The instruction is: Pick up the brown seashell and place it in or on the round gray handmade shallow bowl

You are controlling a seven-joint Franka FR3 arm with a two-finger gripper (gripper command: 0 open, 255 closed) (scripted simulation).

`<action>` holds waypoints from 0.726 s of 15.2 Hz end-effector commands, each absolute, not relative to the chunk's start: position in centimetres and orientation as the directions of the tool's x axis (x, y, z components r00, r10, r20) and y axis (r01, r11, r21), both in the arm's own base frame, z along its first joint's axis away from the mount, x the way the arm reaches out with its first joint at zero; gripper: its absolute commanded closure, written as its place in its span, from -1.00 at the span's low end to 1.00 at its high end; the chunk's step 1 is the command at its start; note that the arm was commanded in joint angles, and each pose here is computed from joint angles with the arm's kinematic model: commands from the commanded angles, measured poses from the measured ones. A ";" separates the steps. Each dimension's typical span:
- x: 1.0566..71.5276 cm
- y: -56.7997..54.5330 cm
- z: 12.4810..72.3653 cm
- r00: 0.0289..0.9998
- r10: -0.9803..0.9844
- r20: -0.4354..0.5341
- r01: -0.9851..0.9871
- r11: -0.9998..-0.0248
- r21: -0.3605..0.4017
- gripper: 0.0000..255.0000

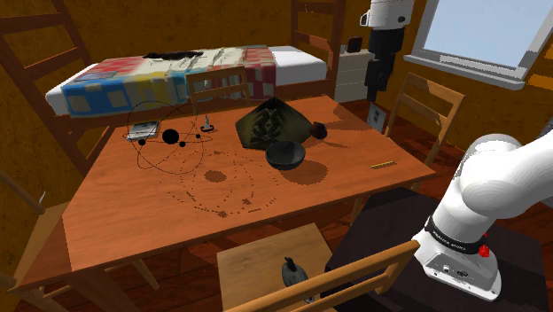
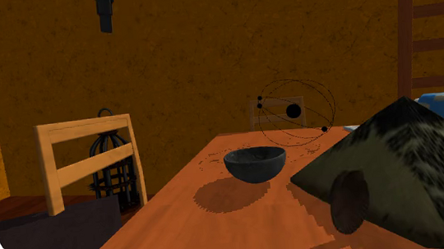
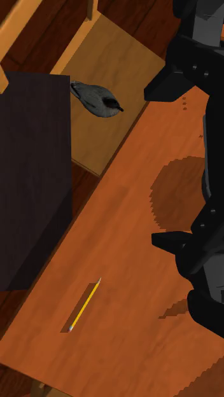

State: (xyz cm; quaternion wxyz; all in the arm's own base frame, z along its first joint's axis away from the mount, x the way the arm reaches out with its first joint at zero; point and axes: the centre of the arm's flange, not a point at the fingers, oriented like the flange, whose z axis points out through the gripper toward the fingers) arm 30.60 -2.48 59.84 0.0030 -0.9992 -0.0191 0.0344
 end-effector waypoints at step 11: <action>39.1 -11.4 53.2 0.997 0.046 -0.070 0.040 -0.996 -0.085 -1.00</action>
